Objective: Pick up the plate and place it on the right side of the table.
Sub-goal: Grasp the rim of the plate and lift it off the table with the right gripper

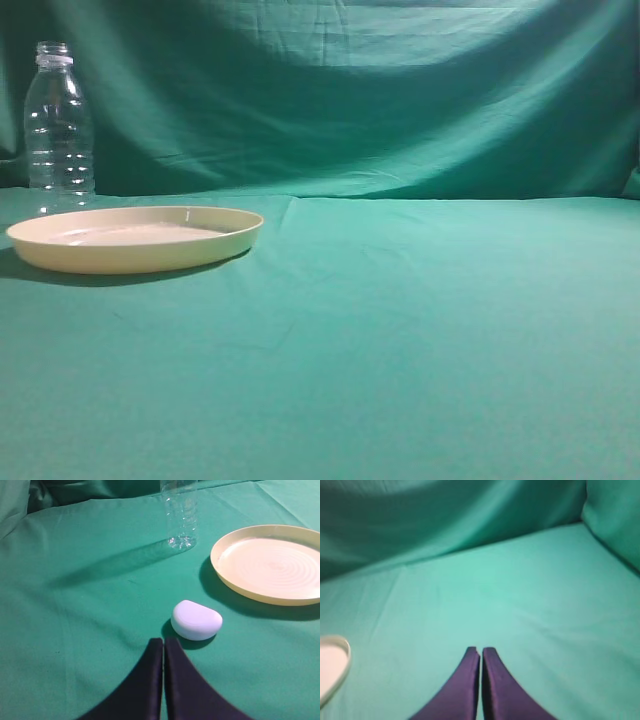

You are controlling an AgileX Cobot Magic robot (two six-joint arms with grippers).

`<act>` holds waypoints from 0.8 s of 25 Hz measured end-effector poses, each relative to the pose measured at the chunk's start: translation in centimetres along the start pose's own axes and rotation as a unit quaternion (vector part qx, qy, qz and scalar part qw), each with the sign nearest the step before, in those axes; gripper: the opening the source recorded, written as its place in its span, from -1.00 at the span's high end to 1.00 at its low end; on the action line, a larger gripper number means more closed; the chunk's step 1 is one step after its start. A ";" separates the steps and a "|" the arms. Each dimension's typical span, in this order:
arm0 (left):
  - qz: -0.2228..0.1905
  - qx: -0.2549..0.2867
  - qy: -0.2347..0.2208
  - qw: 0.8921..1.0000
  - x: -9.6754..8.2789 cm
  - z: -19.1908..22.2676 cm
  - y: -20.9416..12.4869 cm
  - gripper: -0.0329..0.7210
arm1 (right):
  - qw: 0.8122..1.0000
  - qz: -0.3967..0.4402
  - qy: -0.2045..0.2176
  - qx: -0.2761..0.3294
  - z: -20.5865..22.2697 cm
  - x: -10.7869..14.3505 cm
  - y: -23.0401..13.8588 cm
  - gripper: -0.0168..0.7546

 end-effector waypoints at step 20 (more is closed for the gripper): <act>0.000 0.000 0.000 1.000 0.0 0.0 0.0 0.91 | 0.903 -0.233 0.190 0.307 13.0 11.5 0.2 0.96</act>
Point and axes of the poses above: a point on each arm's last joint axis where the gripper is mounted, z pointing out along that axis toward the gripper, x along the wrist's bending axis when the last joint is at zero, y = z × x, the point moved 9 cm from there along z, pointing out along that axis toward the gripper, and after that the axes turned 14 degrees about -z, right-handed, at the moved point
